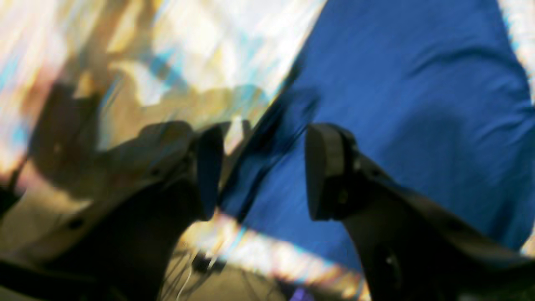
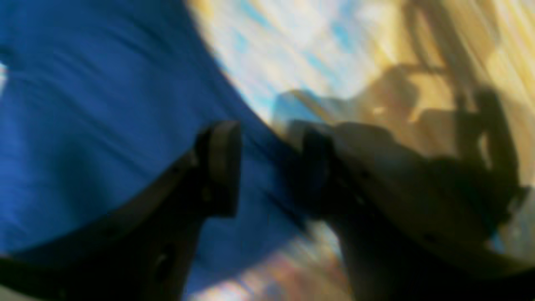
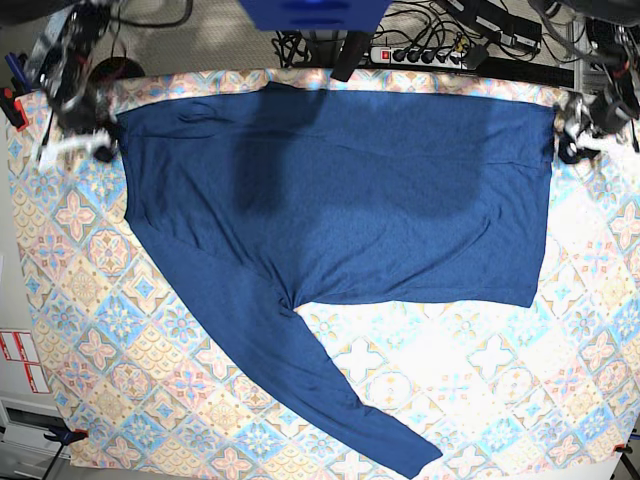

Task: Fold the T-shirt properly
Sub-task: 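Pull the shoulder edge back toward the arms and release, then grasp the shirt's side edges with both grippers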

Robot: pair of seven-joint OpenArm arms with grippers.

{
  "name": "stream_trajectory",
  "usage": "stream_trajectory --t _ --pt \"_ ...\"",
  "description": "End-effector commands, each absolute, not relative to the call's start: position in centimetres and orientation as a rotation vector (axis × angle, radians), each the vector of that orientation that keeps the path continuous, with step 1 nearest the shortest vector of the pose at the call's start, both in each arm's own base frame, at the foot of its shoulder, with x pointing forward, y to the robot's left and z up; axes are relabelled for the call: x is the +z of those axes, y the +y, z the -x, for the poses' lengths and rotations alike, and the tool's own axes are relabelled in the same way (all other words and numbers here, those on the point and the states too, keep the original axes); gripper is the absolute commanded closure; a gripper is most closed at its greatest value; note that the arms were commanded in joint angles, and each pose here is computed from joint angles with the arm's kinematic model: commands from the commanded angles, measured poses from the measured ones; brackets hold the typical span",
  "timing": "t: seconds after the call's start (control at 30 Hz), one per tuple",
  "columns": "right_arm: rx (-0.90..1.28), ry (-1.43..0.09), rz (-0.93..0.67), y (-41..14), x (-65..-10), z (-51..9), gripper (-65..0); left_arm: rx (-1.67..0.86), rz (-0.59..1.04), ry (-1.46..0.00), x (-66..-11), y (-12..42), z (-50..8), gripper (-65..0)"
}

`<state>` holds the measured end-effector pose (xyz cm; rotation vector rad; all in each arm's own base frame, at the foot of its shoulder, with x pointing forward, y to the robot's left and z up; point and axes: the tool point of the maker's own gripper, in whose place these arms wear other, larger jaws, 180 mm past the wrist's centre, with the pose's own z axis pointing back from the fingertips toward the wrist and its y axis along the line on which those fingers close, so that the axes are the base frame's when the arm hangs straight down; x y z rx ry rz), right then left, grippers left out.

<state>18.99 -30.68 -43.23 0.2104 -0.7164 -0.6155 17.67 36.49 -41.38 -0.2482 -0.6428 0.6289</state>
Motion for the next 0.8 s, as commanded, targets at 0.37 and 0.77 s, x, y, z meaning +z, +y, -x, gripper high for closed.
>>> stream_trajectory --t 0.37,0.77 --pt "-0.412 -0.809 -0.257 -27.3 -39.2 -28.7 -24.0 0.449 0.213 -0.864 -35.4 35.0 -33.1 -31.5" --pt "-0.358 -0.814 -0.290 -25.3 -38.8 -30.1 -24.0 0.562 0.171 -0.852 -37.1 37.3 -40.1 -31.5"
